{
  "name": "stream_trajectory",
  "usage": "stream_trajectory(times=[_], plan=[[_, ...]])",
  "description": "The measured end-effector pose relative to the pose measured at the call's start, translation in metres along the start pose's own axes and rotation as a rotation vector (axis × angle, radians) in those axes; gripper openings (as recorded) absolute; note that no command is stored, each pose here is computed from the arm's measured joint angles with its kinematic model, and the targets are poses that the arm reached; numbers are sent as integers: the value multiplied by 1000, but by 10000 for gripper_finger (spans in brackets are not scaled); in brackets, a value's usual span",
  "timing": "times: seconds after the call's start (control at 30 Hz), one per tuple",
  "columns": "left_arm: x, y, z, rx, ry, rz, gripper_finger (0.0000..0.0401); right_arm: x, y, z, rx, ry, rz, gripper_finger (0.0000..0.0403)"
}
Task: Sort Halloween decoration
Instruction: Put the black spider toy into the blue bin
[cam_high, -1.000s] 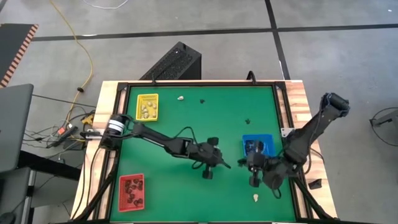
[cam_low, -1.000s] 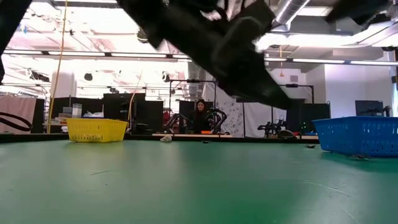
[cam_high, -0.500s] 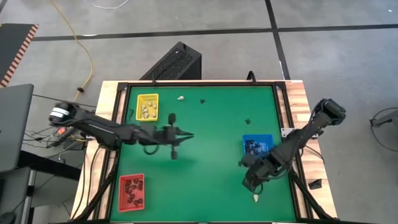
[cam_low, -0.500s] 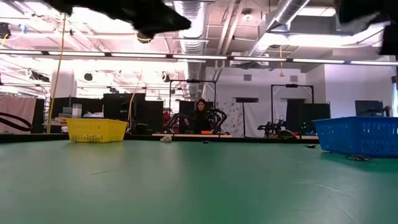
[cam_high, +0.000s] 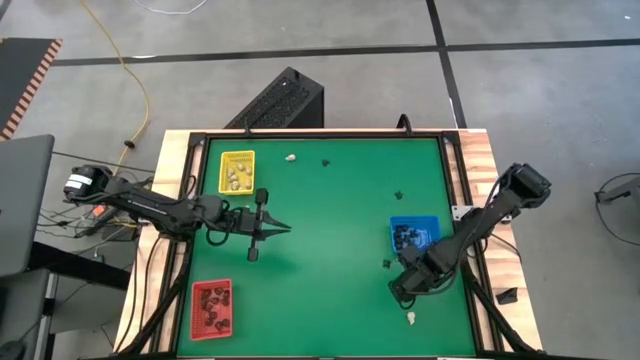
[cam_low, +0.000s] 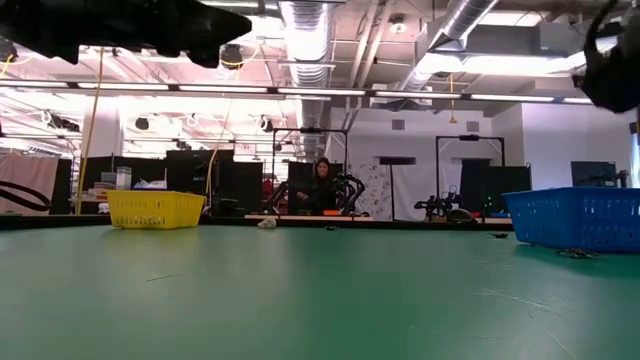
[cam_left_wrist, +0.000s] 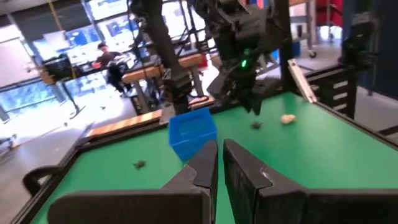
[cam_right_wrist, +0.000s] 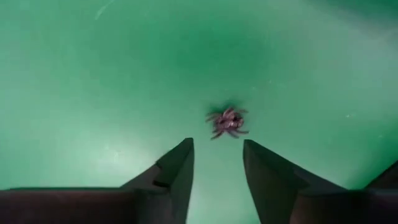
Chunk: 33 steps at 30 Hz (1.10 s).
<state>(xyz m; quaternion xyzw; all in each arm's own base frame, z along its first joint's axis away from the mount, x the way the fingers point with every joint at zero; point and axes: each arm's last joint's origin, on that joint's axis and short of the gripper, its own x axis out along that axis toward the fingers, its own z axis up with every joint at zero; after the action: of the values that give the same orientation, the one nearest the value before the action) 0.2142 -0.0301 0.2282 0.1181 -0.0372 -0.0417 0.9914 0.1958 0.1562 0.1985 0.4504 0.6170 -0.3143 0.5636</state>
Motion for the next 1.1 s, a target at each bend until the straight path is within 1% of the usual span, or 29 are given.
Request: stream_trajectory(times=[0.1,0.23,0.47,0.67,0.8,1.1], plan=[[0,-1,0,11,2,-27,16,9,2,-2,57,-6,-28,190],[0,-2,-1,23,7,-38,16,21,0,-1,92,12,-74,196],[0,-2,-1,24,8,-39,16,25,-2,-3,72,8,-81,185],[0,-2,-1,24,2,-38,16,31,-4,-9,57,1,-103,185],[0,-1,1,23,-11,-34,15,38,-2,-8,61,-8,-127,185],[0,-1,1,40,-17,-33,15,53,6,-8,54,-8,-120,185]])
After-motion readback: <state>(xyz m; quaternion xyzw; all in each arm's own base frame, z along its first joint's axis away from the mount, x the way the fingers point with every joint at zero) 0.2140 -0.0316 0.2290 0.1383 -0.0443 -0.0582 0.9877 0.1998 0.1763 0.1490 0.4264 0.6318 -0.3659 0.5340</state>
